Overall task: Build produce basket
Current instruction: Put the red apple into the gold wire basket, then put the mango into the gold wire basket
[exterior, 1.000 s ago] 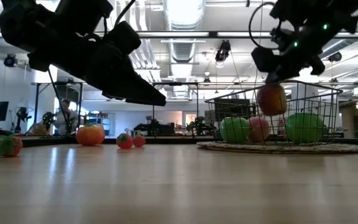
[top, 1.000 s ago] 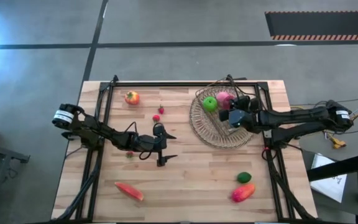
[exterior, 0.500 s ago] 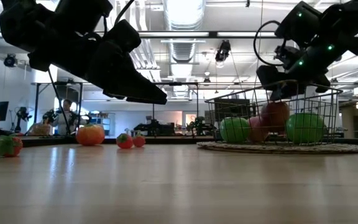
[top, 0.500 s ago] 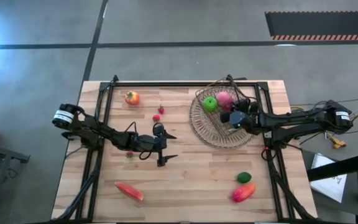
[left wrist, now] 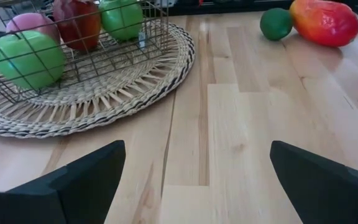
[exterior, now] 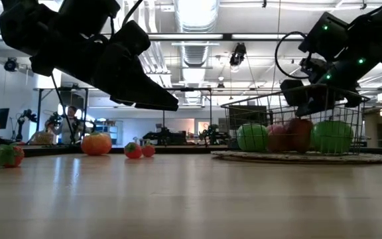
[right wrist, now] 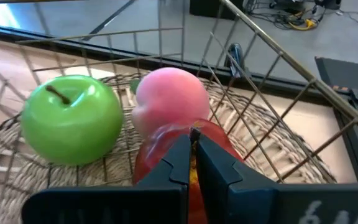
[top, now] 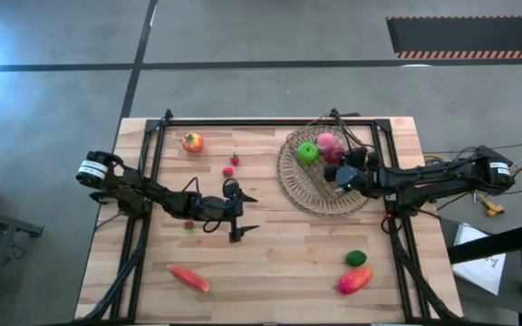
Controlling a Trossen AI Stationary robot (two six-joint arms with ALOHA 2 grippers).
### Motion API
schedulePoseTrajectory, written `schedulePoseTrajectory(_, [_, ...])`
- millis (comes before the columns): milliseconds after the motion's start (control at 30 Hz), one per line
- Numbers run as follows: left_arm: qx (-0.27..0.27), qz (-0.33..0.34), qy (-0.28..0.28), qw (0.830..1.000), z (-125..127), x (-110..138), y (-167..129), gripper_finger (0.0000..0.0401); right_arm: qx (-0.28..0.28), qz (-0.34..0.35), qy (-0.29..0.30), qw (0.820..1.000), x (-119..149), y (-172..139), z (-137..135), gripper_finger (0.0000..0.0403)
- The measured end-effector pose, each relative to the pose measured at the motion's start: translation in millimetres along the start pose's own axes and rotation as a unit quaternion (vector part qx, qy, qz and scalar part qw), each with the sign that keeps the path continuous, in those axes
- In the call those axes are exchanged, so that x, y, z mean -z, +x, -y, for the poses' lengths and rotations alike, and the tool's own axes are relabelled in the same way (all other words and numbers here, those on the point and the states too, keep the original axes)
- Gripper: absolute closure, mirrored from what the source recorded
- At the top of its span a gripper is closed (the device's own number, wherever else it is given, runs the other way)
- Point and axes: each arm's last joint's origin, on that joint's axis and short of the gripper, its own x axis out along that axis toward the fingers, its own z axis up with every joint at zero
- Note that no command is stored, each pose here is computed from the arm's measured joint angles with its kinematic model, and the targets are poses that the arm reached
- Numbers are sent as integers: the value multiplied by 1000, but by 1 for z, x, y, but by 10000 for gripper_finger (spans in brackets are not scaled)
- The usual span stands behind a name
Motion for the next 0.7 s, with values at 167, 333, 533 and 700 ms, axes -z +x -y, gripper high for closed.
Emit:
schedulePoseTrajectory(167, [1,0,0,1000,0,0,0,17,1,-4,11,1000,4,1,2,394])
schedulePoseTrajectory(333, [1,-1,0,1000,0,0,0,17,-4,-6,6,1000,1,0,0,390])
schedulePoseTrajectory(533, [0,-1,0,1000,0,0,0,17,-13,5,-14,1000,-12,-3,-7,335])
schedulePoseTrajectory(700, [3,-1,1,1000,2,0,0,17,-12,4,-24,1000,-23,-6,-11,275])
